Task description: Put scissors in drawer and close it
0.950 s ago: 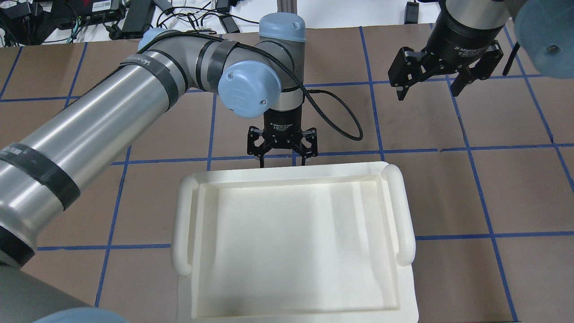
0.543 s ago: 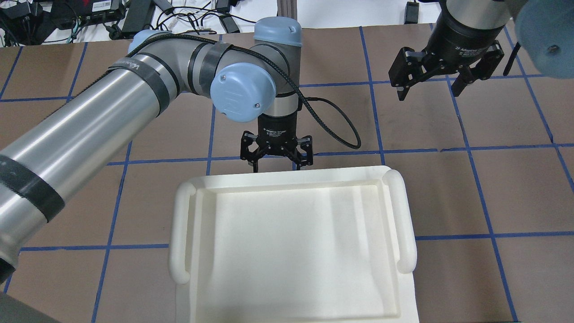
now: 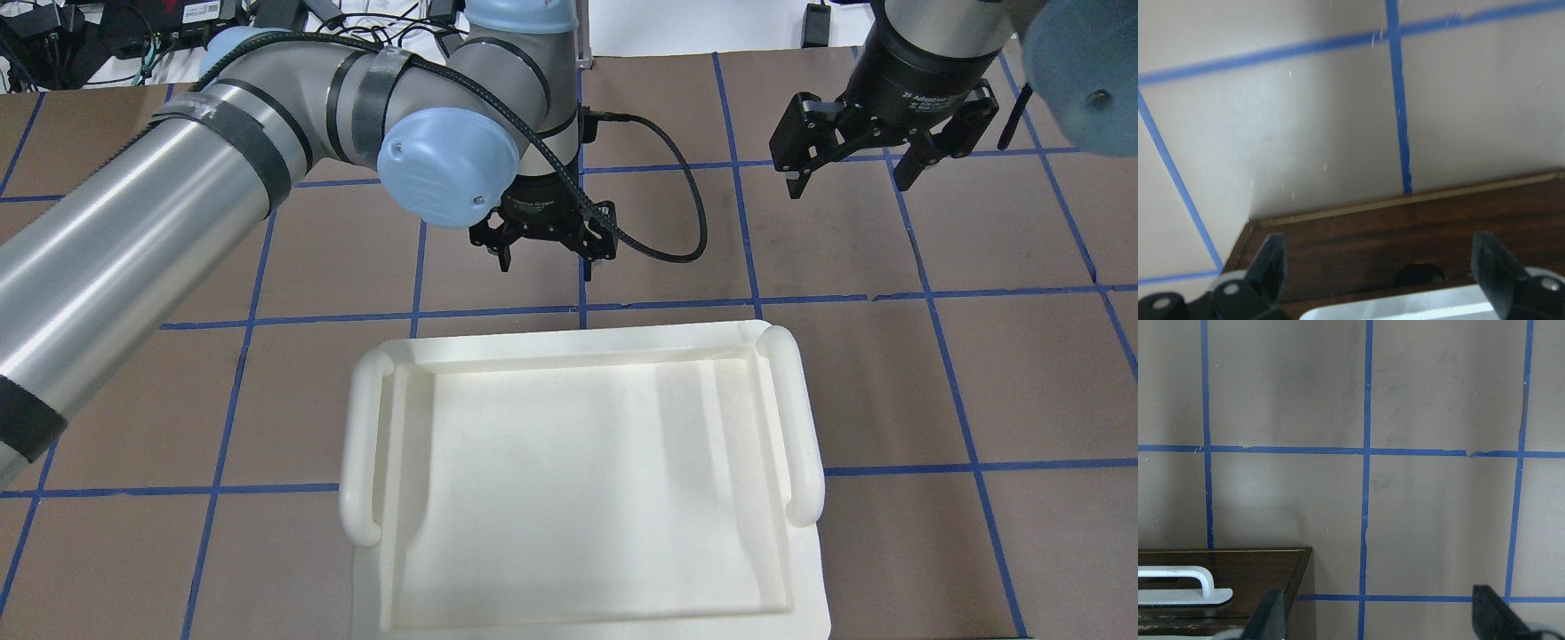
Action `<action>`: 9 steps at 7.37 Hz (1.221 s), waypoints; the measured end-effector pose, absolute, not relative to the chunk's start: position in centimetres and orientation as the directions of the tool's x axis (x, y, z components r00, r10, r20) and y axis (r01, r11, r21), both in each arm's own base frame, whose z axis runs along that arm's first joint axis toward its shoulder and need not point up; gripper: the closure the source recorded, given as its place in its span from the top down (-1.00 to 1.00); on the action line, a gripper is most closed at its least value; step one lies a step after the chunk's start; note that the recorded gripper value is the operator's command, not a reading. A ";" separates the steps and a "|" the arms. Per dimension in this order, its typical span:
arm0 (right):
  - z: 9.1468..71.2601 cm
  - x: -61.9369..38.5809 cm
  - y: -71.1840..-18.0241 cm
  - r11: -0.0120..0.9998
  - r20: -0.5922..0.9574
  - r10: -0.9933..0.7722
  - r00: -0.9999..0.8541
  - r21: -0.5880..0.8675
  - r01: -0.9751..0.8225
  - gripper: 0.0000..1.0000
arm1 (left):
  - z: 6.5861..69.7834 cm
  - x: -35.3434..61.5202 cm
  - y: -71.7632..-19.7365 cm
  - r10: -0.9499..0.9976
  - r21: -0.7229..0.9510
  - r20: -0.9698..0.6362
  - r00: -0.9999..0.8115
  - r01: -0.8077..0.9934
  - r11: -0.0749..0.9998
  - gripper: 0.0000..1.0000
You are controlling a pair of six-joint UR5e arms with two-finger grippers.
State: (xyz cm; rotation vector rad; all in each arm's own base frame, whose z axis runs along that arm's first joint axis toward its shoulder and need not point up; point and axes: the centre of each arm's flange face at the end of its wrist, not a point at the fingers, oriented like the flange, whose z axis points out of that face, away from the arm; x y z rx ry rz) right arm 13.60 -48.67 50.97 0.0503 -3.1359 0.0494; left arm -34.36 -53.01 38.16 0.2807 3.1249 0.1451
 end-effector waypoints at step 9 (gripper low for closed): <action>50.8 13.6 -48.7 0.999 0.011 -0.033 -0.999 -0.029 -0.033 1.00 | 55.5 -18.5 -46.7 0.045 -0.087 0.027 -0.999 0.042 0.995 1.00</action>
